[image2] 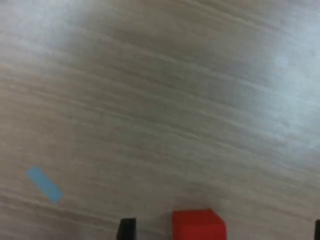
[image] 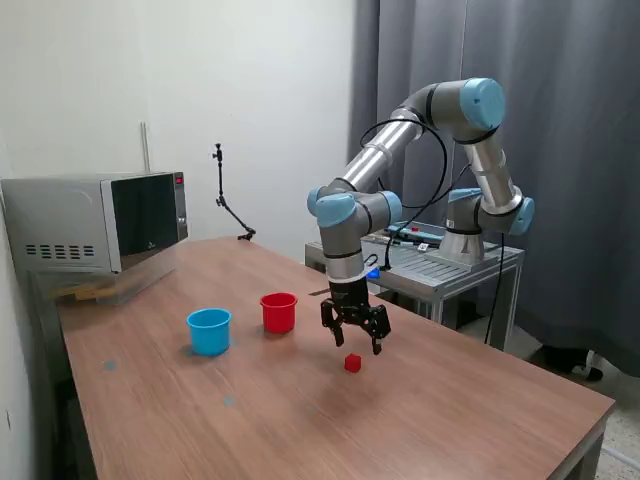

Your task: Place red objects in the red bin, and blue objects in the blue bin.

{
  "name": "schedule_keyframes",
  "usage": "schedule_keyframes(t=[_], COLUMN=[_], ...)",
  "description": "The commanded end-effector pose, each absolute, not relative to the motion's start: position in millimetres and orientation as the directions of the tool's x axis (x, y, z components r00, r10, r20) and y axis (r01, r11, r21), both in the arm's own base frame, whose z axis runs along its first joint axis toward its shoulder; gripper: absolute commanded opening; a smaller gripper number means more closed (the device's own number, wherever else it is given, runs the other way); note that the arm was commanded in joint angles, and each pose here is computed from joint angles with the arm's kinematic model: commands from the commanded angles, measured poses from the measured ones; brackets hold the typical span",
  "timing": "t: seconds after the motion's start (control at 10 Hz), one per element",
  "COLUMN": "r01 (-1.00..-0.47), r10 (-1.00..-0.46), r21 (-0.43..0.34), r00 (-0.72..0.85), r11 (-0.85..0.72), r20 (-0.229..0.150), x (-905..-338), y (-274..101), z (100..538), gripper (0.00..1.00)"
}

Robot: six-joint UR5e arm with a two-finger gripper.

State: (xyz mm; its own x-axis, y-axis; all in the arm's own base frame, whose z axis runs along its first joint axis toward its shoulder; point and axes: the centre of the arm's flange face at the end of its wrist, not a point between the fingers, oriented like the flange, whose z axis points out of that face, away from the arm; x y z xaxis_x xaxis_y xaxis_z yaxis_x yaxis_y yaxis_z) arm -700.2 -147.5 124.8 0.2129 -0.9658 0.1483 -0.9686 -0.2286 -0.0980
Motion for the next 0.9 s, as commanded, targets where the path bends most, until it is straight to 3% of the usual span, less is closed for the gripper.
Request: schedule_keyframes(t=[0.0, 0.4, 0.8], r01=[-0.969, -0.974, -0.974], r10=[-0.965, -0.97, -0.97], r21=[-0.087, -0.049, -0.05], r00=[0.218, 0.216, 0.216], r11=[-0.232, -0.223, -0.223], r20=[0.145, 0.11, 0.112], x=[-703, -714, -713], y=[-148, -145, -145], z=[107, 116, 115], gripper=[1.0, 1.0, 1.0])
